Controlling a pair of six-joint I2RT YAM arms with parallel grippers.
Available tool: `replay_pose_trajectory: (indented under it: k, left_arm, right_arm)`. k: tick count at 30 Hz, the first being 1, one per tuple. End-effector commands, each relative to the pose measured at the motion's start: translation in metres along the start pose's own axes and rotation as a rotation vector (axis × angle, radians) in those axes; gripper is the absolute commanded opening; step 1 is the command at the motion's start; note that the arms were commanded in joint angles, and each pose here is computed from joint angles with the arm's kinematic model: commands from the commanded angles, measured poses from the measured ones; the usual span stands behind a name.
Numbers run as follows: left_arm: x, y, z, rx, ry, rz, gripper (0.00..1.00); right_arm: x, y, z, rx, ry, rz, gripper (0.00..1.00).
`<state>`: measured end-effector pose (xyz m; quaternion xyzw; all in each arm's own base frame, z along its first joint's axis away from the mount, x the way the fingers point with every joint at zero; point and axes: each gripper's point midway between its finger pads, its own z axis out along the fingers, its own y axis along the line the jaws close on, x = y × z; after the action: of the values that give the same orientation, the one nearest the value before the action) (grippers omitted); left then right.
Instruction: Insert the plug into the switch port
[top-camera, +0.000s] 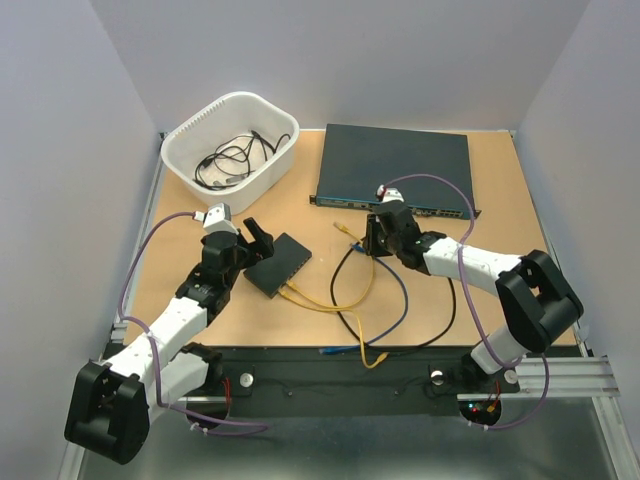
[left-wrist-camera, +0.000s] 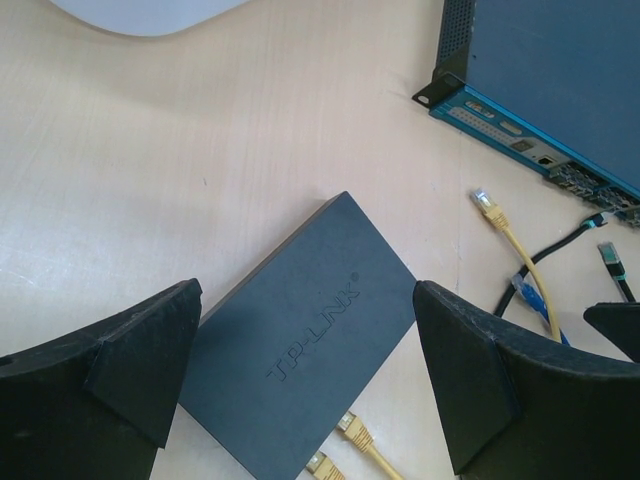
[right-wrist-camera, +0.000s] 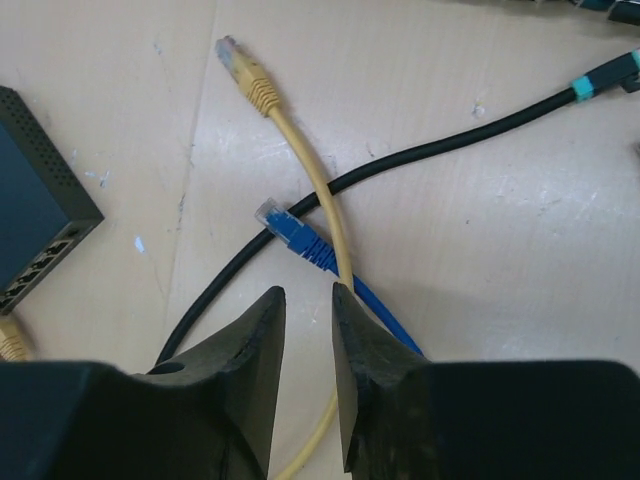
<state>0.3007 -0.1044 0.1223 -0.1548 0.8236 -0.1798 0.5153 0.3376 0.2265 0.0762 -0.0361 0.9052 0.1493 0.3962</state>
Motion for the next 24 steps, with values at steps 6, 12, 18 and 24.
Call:
replay_pose_trajectory:
  k: [6,12,18,24]
  left_arm:
    - [-0.005,-0.001,0.001,0.0,-0.022,0.0,0.98]
    - [-0.005,0.0,0.002,-0.004,-0.019,-0.001,0.98]
    - [-0.004,-0.001,0.003,-0.002,-0.011,0.004,0.96]
    - [-0.004,-0.001,0.003,-0.001,-0.011,0.007,0.96]
  right_arm:
    - [0.002,0.027,0.01,-0.119,0.04,-0.053,0.31]
    - [0.007,0.027,0.018,-0.117,0.054,-0.056,0.31]
    - [0.001,0.028,0.021,-0.108,0.04,-0.062,0.35]
    - [0.001,0.027,0.029,-0.092,0.045,-0.071,0.39]
